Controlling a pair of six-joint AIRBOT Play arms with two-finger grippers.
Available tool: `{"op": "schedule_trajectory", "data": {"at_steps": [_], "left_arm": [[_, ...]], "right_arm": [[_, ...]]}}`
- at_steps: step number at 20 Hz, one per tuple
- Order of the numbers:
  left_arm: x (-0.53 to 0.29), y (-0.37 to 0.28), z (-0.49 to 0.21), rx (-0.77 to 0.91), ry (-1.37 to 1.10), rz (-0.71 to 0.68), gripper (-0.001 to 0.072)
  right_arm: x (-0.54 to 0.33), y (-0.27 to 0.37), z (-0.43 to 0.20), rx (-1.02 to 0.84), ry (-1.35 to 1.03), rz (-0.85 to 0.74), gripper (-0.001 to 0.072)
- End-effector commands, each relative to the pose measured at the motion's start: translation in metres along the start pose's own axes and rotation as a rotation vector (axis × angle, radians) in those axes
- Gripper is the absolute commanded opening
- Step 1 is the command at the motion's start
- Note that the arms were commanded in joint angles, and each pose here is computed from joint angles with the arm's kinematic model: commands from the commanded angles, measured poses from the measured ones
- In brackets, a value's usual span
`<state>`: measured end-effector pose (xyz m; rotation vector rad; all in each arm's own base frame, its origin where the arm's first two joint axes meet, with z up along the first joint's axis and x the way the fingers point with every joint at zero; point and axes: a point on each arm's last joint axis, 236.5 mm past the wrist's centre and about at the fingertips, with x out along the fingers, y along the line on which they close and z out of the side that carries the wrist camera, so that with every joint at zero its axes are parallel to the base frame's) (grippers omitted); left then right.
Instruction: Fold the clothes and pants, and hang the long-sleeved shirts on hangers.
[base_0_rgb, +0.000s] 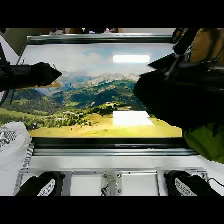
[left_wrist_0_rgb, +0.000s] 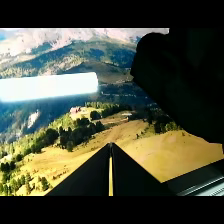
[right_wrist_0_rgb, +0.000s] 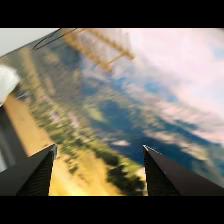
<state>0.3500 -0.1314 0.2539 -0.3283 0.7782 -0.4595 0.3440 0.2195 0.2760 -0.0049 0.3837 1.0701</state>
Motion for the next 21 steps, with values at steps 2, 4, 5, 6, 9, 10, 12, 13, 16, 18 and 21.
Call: {"op": "schedule_trajectory", "data": {"at_steps": [2, 4, 5, 6, 9, 10, 12, 13, 16, 18, 21], "left_arm": [[0.013, 0.01, -0.015, -0.028, 0.042, 0.008, 0.0012], [0.016, 0.013, -0.019, -0.035, 0.055, 0.01, 0.0012], [0.016, 0.013, -0.02, -0.036, 0.058, 0.011, 0.0012], [0.016, 0.013, -0.02, -0.036, 0.058, 0.011, 0.0012], [0.016, 0.013, -0.02, -0.036, 0.057, 0.011, 0.0012], [0.016, 0.013, -0.02, -0.036, 0.058, 0.012, 0.0012], [0.016, 0.013, -0.021, -0.036, 0.062, 0.012, 0.0012], [0.016, 0.013, -0.021, -0.036, 0.062, 0.012, 0.0012], [0.016, 0.013, -0.021, -0.036, 0.062, 0.012, 0.0012], [0.016, 0.013, -0.021, -0.036, 0.062, 0.012, 0.0012], [0.016, 0.013, -0.021, -0.036, 0.062, 0.012, 0.0012]], "right_arm": [[0.051, 0.044, -0.025, 0.016, 0.098, 0.153, 0.0575], [0.055, 0.052, -0.026, 0.018, 0.1, 0.179, 0.0133], [0.055, 0.053, -0.026, 0.016, 0.101, 0.181, 0.0017], [0.055, 0.053, -0.026, 0.015, 0.1, 0.182, 0.0014], [0.055, 0.053, -0.025, 0.018, 0.096, 0.184, 0.0015], [0.055, 0.053, -0.025, 0.017, 0.096, 0.184, 0.0015], [0.055, 0.053, -0.025, 0.017, 0.097, 0.184, 0.0015], [0.055, 0.053, -0.025, 0.017, 0.097, 0.184, 0.0015], [0.055, 0.053, -0.025, 0.017, 0.097, 0.184, 0.0014], [0.055, 0.053, -0.025, 0.017, 0.097, 0.184, 0.0015], [0.055, 0.053, -0.025, 0.017, 0.097, 0.184, 0.0015]]}}
